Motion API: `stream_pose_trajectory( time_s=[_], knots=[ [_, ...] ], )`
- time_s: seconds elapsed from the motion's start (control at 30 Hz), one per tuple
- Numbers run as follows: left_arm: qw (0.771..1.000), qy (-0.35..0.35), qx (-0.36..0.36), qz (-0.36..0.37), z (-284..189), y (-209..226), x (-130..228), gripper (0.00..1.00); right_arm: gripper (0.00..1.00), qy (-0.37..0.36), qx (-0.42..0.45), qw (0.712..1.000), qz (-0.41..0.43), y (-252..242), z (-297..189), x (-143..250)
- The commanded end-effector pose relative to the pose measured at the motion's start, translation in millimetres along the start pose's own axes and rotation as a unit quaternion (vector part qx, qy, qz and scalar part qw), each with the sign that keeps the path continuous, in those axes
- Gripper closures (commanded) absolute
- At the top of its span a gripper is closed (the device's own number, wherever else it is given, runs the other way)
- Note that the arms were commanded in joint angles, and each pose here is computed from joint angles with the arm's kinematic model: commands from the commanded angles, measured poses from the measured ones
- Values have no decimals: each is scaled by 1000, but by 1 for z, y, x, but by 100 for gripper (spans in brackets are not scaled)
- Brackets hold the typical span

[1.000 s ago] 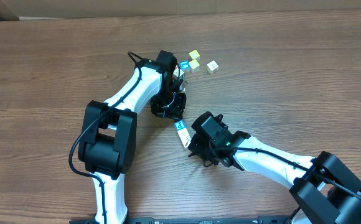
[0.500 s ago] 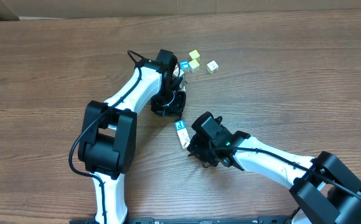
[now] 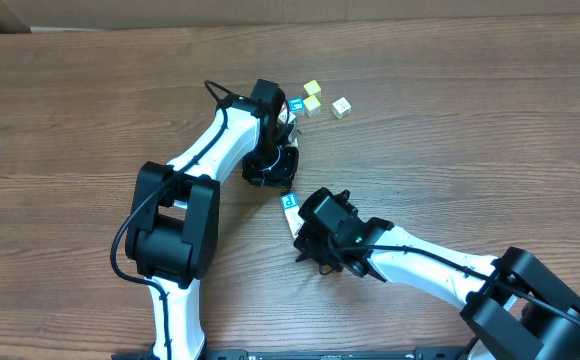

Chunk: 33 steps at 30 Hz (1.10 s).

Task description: Flip 3 blocks

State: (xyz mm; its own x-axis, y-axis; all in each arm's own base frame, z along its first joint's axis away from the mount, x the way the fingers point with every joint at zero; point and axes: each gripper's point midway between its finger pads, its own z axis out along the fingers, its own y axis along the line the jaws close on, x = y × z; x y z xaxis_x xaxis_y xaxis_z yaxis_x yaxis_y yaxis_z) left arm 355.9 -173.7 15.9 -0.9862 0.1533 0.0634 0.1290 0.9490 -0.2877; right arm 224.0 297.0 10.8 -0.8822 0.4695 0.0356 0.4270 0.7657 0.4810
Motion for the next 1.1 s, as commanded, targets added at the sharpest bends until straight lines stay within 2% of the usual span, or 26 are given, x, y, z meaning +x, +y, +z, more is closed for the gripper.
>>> stream_pose_trajectory(
  time_s=[0.0,0.43,1.07],
  knots=[
    [1000,13,-7,5,8,4,6,96,96,-15,10,1000,6,-6,6,-3],
    [1000,18,-8,7,9,1,9,96,96,-18,-8,1000,20,3,6,-5],
    [1000,25,-10,11,10,-2,13,96,96,-15,-14,988,150,7,7,7]
  ],
)
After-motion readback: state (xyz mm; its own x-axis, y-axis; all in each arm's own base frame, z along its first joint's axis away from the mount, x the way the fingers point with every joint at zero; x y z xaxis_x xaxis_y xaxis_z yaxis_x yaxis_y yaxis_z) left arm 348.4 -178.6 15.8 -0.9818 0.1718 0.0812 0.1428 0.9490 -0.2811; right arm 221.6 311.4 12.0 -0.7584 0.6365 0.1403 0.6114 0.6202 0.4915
